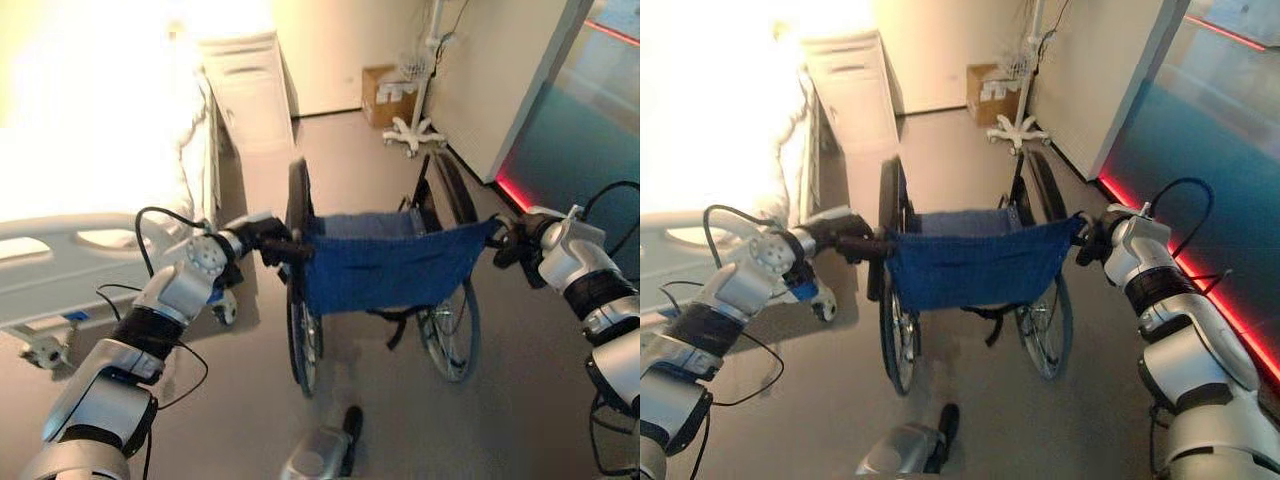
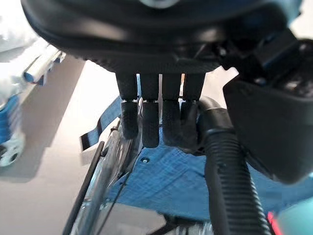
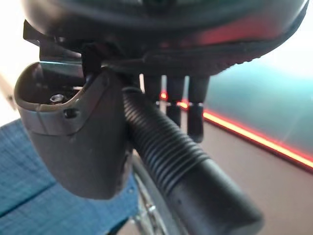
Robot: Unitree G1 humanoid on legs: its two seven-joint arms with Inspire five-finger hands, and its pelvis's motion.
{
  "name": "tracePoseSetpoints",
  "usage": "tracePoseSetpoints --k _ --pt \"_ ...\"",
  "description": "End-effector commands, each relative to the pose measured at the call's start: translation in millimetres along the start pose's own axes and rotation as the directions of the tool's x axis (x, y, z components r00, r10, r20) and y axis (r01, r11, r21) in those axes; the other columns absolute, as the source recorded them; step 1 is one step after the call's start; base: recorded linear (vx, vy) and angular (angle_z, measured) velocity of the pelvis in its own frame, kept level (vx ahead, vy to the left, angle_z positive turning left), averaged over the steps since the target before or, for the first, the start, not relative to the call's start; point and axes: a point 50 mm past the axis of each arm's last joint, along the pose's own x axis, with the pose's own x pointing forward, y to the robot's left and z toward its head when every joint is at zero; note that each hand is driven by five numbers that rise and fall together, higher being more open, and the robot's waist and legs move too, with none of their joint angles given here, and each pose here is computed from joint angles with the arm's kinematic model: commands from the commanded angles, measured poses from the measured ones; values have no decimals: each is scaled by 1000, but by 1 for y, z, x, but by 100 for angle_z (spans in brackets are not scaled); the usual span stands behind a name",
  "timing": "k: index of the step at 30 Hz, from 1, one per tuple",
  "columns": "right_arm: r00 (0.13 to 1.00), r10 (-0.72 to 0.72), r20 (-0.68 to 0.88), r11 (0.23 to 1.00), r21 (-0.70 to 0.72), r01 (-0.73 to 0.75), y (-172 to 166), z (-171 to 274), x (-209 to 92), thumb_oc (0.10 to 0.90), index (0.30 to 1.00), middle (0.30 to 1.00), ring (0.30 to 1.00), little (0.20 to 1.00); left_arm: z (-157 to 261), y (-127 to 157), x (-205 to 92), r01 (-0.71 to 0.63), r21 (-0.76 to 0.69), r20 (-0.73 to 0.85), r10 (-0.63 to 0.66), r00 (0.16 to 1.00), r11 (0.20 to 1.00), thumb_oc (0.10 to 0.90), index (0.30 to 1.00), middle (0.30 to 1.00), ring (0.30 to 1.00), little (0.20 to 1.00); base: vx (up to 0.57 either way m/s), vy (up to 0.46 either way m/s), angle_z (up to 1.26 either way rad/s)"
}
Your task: Push the wheelchair next to the bed
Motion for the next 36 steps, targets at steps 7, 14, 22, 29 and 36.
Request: tracePoseSetpoints --k 7,14,22,29,36 --pt "801 -69 594 908 -294 297 -3 113 -48 400 300 300 300 300 -59 -44 5 122 184 -301 -63 952 975 400 300 300 300 300 234 52 0" --pt "782 -88 618 898 -291 331 -3 132 -57 400 300 300 300 300 -64 -52 5 115 179 -293 -59 954 977 400 300 300 300 300 367 -205 19" --pt "843 -110 527 932 -240 271 -20 116 -54 400 300 300 300 300 -64 -66 2 183 234 -271 -117 956 955 400 300 300 300 300 516 -444 92" --pt "851 -102 515 929 -258 267 -28 111 -57 400 300 300 300 300 -48 -86 13 152 167 -251 -107 962 974 400 300 300 300 300 253 -271 98" --pt "865 -108 491 926 -267 267 -26 97 -52 400 300 300 300 300 -24 -70 22 88 98 -211 -65 975 991 400 300 300 300 300 149 -245 69"
